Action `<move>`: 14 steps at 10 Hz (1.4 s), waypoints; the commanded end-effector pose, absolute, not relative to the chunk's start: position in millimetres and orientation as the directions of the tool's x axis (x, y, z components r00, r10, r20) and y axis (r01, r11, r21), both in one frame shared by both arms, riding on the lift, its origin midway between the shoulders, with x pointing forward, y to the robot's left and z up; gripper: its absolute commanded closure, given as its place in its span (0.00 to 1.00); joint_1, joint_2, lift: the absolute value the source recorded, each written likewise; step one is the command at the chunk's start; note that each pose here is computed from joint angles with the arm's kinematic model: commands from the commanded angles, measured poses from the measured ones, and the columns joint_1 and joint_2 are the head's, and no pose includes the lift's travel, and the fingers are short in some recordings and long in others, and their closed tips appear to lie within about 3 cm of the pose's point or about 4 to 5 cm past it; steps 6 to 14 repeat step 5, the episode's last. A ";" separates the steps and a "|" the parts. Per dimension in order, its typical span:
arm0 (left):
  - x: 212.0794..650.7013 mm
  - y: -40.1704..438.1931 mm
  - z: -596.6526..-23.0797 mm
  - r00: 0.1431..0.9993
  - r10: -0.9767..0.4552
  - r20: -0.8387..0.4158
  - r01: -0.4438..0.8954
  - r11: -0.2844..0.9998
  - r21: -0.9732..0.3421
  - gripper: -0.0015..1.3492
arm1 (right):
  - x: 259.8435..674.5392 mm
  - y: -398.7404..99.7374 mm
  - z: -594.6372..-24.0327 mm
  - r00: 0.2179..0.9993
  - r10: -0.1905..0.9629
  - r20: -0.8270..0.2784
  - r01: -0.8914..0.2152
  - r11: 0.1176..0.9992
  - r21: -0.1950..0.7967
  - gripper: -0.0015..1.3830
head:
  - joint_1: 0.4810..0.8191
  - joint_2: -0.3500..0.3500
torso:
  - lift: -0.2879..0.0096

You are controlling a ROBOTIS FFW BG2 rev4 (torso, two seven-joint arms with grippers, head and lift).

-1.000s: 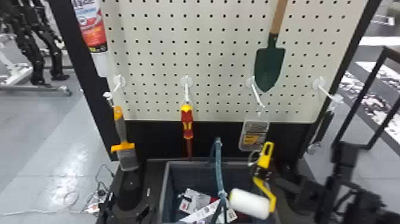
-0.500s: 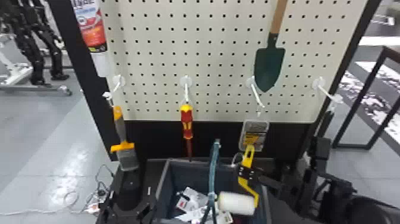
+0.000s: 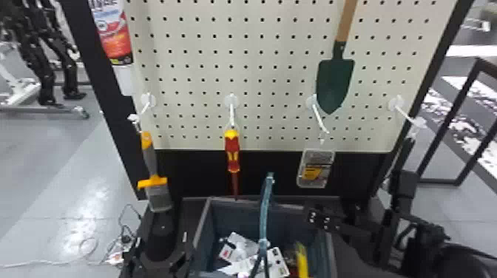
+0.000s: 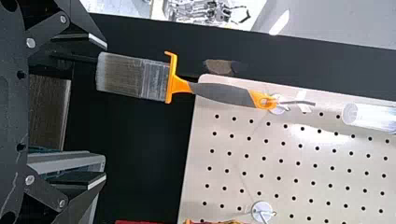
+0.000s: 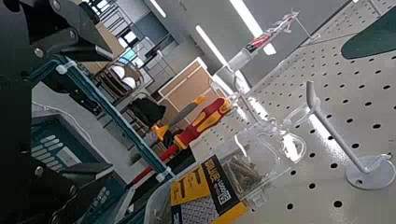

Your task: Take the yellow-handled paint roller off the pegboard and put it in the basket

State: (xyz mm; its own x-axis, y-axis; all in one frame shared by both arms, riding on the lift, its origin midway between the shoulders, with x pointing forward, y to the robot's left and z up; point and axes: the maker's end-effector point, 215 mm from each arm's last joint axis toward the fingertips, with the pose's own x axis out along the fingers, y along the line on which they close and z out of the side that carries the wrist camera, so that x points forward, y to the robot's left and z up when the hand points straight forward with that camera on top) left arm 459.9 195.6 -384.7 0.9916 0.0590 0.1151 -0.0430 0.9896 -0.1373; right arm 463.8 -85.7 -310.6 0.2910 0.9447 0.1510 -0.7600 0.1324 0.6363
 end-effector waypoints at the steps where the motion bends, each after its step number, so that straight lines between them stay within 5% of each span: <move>1: 460.6 195.4 -384.2 0.992 0.058 0.116 -0.042 0.990 -0.136 0.22 | 462.5 -85.1 -310.5 0.292 0.943 0.159 -0.757 0.126 0.641 0.08 | 0.20 0.50 | 0.63; 14: 460.9 193.6 -384.3 0.992 0.055 0.116 -0.039 0.990 -0.137 0.22 | 462.7 -84.1 -307.2 0.295 0.939 0.176 -0.757 0.117 0.643 0.09 | 0.20 0.50 | 0.63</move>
